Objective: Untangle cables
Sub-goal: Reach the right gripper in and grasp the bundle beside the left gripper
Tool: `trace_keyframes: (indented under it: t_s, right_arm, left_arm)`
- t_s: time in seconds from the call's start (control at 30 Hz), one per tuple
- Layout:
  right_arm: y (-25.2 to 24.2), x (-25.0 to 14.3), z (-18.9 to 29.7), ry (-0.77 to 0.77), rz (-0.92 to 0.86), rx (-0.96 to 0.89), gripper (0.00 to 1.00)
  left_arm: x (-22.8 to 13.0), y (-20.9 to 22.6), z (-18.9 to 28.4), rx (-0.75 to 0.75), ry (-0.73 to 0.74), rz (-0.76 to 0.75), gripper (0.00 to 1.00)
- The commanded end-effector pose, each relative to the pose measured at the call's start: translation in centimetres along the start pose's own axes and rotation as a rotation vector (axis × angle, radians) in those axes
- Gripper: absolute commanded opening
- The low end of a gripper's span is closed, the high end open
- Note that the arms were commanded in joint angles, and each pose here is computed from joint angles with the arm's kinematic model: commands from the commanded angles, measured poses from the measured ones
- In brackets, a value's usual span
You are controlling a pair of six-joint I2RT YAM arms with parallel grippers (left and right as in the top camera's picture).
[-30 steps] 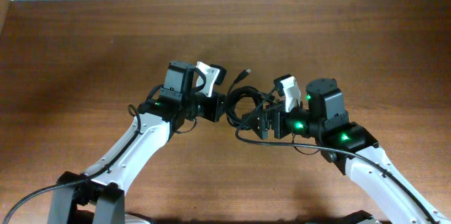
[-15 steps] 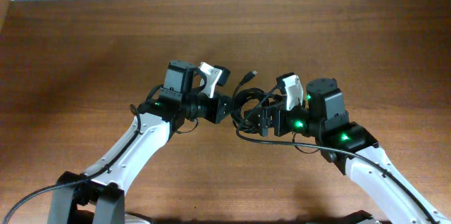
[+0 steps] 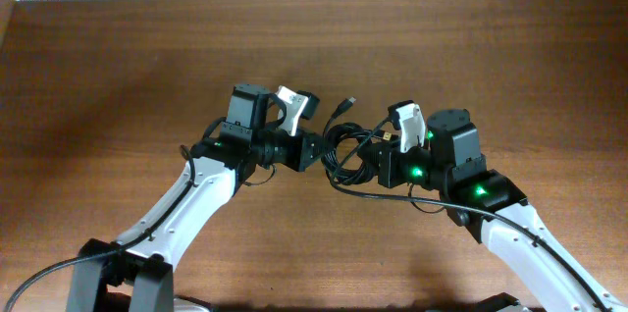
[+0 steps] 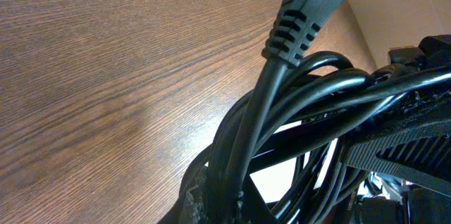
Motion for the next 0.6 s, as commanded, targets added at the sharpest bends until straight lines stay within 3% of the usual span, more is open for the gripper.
trace_keyframes:
  t_s: [0.0,0.23,0.43,0.47,0.5,0.53,0.57]
  right_arm:
    - [0.4,0.0,-0.1,0.013,0.017,0.022,0.04]
    - [1.9,-0.5,0.1,0.048,0.008,0.149,0.04]
    - [1.9,-0.9,0.1,0.069,-0.005,0.151,0.04]
    - [1.9,-0.9,0.1,0.069,-0.005,0.151,0.10]
    - [1.9,-0.9,0.1,0.072,-0.007,0.150,0.51]
    - [1.9,-1.0,0.1,0.073,-0.008,0.148,0.68]
    - [1.8,-1.0,0.1,0.075,-0.011,0.139,0.73]
  left_arm:
    - [0.5,-1.5,0.1,-0.078,0.006,-0.020,0.00]
    - [0.3,-3.5,0.4,-0.235,0.038,-0.040,0.00]
    - [-0.2,-3.3,0.4,-0.233,0.064,0.008,0.00]
    - [-0.3,-3.3,0.4,-0.232,0.066,0.017,0.00]
    - [-0.3,-3.3,0.4,-0.232,0.066,0.017,0.00]
    - [-0.3,-3.3,0.4,-0.231,0.066,0.017,0.00]
    - [-0.2,-3.3,0.4,-0.228,0.065,0.017,0.00]
Point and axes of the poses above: each gripper's point midway between its finger pads, its own z axis back along the fingers, its own y axis along the line the jaws close on, x = y × z, the point moved 5 cm from there along z, back along the fingers, and after that the axes turned 7 degrees about z, right-handed, at the moved point
